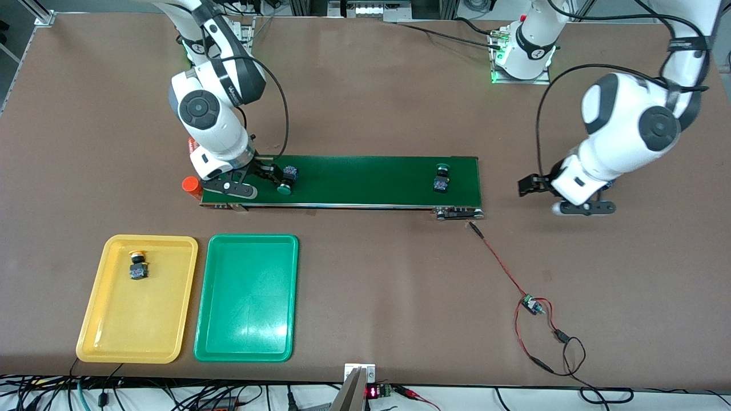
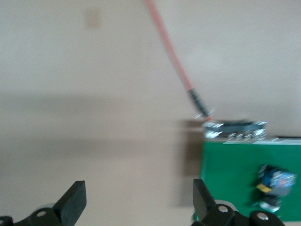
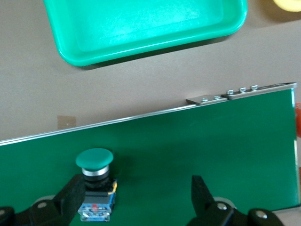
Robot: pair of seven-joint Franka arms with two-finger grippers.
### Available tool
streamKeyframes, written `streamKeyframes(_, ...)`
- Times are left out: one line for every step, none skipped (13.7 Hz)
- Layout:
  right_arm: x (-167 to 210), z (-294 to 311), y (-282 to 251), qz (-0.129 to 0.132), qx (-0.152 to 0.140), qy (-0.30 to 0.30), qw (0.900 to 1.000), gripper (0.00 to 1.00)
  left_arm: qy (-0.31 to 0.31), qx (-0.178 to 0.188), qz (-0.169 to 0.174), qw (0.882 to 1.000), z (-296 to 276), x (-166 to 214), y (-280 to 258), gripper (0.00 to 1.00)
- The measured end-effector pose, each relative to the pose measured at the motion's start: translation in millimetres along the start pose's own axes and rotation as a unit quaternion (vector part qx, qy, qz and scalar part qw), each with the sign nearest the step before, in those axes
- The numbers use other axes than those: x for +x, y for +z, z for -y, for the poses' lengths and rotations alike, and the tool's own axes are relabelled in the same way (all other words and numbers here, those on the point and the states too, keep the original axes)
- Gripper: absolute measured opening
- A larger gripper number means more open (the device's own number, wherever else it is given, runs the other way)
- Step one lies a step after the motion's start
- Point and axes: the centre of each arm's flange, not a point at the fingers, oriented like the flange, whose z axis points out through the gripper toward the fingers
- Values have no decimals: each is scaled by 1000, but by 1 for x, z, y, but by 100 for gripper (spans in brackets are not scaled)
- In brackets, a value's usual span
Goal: Sort buttons by color to trays
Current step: 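Place the green-cap button in the green tray while the left gripper reaches a button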
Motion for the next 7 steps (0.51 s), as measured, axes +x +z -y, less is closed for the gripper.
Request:
streamKeyframes(-1, 4, 5, 2, -2, 1, 1000, 100, -13, 2, 11, 1000, 17, 0, 2, 100)
streamKeyframes(-2, 7, 10, 4, -5, 3, 1000, 100, -23, 3, 20, 1000, 35, 1, 4, 100)
streamKeyframes(-3, 9, 14, 7, -6, 3, 1000, 100, -27, 3, 32, 999, 53, 0, 9, 100)
streamKeyframes(-2, 10, 16, 8, -6, 3, 1000, 100, -29, -1, 49, 998, 73, -2, 16, 100)
streamKeyframes(-1, 11, 18, 9, -6, 3, 1000, 100, -27, -6, 65, 997, 94, -3, 24, 100)
streamKeyframes(-1, 11, 20, 9, -5, 4, 1000, 100, -17, -12, 76, 997, 117, -3, 33, 100)
streamKeyframes(0, 11, 23, 10, -5, 4, 1000, 100, -1, -16, 84, 996, 141, -3, 42, 100)
